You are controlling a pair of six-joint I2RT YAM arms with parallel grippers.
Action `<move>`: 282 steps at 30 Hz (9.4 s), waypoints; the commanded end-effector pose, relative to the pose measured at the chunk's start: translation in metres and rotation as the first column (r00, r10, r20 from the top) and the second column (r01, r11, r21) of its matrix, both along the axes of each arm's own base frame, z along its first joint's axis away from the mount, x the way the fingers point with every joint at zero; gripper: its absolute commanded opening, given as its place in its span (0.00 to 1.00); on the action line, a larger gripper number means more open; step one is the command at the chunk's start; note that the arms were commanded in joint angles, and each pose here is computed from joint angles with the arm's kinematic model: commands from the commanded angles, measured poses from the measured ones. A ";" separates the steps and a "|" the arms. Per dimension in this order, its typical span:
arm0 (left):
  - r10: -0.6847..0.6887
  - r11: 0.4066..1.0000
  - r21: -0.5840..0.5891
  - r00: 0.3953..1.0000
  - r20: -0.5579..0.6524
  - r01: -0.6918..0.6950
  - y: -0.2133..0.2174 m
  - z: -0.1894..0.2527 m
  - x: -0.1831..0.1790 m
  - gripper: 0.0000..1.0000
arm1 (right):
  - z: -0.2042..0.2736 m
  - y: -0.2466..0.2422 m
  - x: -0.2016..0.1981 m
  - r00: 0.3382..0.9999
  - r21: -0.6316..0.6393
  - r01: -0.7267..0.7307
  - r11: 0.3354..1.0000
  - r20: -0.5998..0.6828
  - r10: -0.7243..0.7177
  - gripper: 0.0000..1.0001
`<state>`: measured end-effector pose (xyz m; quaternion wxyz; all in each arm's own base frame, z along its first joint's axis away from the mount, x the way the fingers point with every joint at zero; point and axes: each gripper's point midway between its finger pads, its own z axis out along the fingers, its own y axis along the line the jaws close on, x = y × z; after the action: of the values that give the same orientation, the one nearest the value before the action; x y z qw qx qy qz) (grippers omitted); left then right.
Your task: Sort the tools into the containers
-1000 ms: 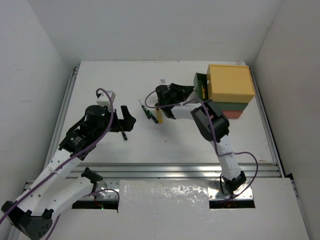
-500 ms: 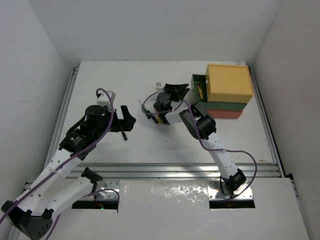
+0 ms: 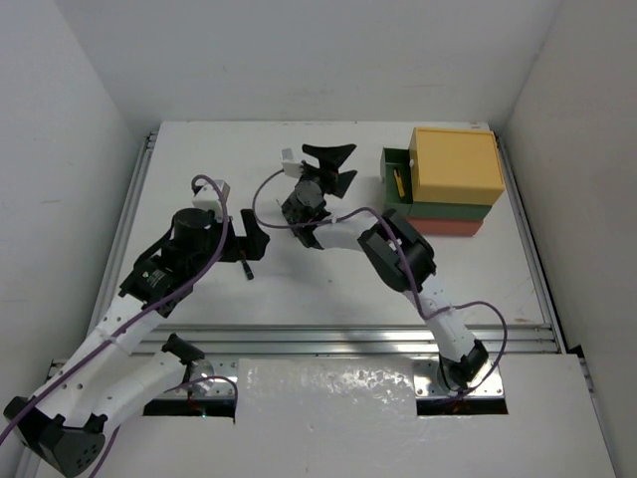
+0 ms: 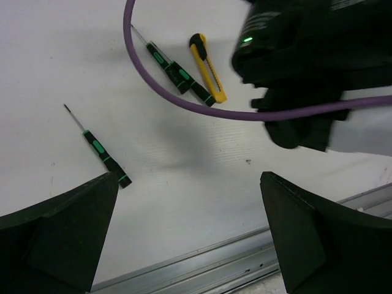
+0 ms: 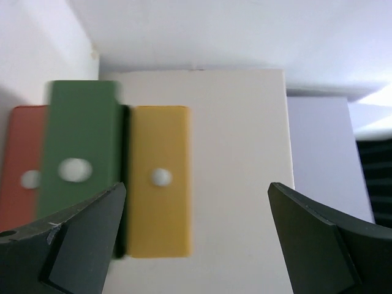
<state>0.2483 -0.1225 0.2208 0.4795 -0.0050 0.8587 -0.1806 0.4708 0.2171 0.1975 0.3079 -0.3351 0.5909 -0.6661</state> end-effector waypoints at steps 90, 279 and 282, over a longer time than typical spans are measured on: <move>0.220 0.976 -0.029 0.970 0.107 -0.218 0.038 0.029 0.001 1.00 | -0.016 0.023 -0.100 0.887 0.984 0.173 0.034 -0.171 0.429 0.10; 0.211 0.978 -0.032 0.965 0.157 -0.208 0.039 0.037 -0.004 1.00 | 0.001 -0.143 0.006 0.962 0.283 -0.012 0.959 -0.260 0.089 0.46; 0.208 0.978 -0.032 0.966 0.155 -0.205 0.038 0.037 -0.004 1.00 | 0.000 -0.144 0.006 0.960 0.283 -0.011 0.959 -0.265 0.089 0.46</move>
<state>0.2408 -0.0770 0.2474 0.5460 -0.0954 0.8236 -0.1200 0.4732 0.0746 0.1690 0.2502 -0.4228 0.7012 -0.5166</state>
